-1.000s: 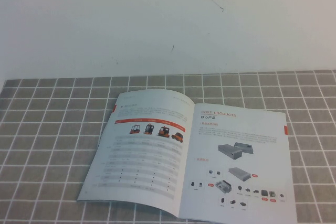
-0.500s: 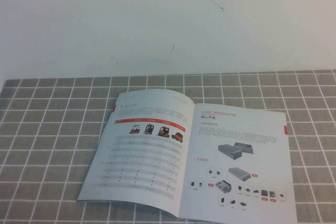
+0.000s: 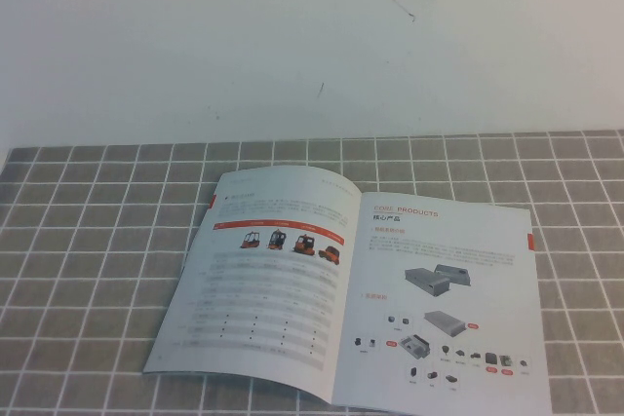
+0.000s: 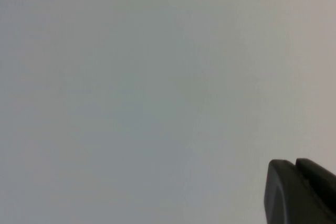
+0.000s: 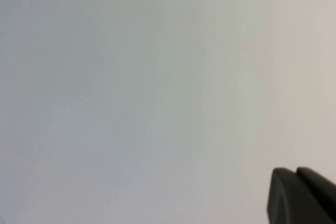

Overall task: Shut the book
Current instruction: 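Close the open booklet and leave it lying on the table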

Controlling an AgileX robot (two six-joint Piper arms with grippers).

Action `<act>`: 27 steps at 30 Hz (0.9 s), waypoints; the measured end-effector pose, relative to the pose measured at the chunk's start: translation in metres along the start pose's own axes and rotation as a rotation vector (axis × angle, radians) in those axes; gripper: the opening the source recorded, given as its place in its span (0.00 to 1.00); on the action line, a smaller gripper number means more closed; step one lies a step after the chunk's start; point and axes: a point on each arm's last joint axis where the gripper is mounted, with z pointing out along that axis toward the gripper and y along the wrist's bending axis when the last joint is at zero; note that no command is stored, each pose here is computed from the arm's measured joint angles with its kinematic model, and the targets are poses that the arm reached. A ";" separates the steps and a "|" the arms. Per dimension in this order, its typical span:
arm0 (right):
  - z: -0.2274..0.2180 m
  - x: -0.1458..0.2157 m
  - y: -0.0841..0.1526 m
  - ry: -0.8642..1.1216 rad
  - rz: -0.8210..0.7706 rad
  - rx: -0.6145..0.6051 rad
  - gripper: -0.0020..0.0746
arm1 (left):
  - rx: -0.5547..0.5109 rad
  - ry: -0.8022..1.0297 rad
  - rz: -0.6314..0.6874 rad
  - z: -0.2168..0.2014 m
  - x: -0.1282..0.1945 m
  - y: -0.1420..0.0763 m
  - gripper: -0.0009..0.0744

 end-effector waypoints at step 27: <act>0.031 -0.057 -0.010 0.454 0.150 -0.115 0.02 | 0.020 0.489 -0.125 0.039 -0.037 -0.012 0.01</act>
